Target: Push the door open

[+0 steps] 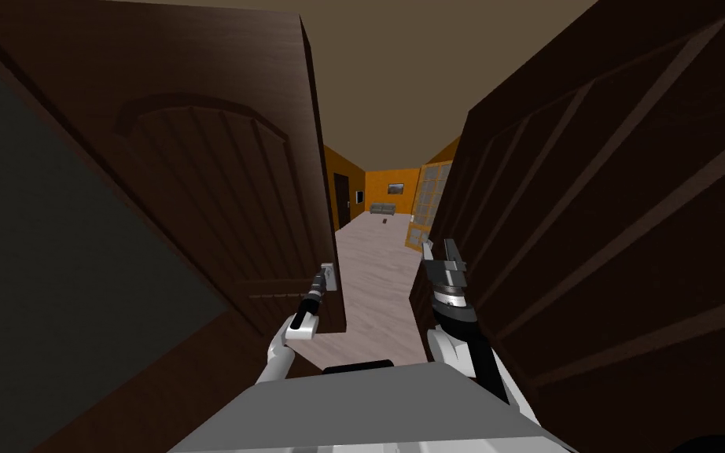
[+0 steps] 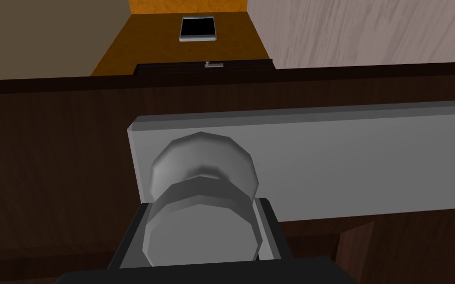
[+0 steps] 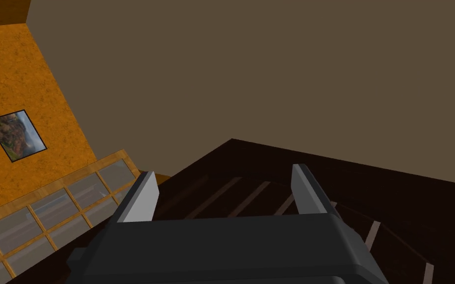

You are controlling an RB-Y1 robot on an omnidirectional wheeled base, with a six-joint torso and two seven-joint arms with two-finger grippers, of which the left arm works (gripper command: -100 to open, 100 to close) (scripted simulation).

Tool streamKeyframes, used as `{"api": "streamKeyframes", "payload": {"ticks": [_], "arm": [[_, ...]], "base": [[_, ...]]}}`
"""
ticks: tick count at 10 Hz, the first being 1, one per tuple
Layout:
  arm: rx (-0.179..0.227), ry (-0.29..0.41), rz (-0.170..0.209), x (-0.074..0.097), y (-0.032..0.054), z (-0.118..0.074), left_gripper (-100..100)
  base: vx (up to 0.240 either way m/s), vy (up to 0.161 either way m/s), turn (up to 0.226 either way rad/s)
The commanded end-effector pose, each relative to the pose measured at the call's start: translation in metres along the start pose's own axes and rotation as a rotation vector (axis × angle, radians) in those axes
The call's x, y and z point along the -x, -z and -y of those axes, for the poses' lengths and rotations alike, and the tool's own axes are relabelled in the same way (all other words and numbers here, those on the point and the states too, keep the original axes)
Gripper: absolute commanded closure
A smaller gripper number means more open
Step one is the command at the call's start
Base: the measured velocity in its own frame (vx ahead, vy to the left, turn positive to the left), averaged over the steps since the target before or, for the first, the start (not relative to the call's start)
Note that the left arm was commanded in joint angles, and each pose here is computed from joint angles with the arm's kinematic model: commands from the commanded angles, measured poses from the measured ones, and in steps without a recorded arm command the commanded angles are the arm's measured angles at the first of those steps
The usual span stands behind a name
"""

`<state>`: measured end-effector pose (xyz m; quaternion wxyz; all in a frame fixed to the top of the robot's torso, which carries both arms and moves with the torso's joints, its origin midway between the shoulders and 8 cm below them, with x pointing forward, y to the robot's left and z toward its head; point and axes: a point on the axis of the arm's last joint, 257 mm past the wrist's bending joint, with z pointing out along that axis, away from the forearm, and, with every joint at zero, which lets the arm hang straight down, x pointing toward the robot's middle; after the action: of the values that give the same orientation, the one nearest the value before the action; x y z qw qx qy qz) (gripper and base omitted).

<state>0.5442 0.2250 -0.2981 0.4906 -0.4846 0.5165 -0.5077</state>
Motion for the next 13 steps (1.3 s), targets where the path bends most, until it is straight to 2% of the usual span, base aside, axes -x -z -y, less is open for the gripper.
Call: {"api": "streamKeyframes", "payload": {"ticks": [1,4,8,10,13], "arm": [[-0.010,-0.004,0.027,0.015,-0.0017,0.005,100],[-0.007,0.002,0.071,0.034,-0.0038,0.004,100],[-0.003,0.013,0.114,0.050,-0.0050,0.002,100],[0.003,0.012,0.118,0.053,-0.0042,-0.001,100],[-0.005,0.004,0.151,0.068,-0.0017,0.003,100]], "base": [[0.133,-0.111,0.087],[0.155,-0.133,0.081],[0.197,-0.134,0.078],[0.128,-0.063,0.036],[0.165,-0.034,0.046]]}}
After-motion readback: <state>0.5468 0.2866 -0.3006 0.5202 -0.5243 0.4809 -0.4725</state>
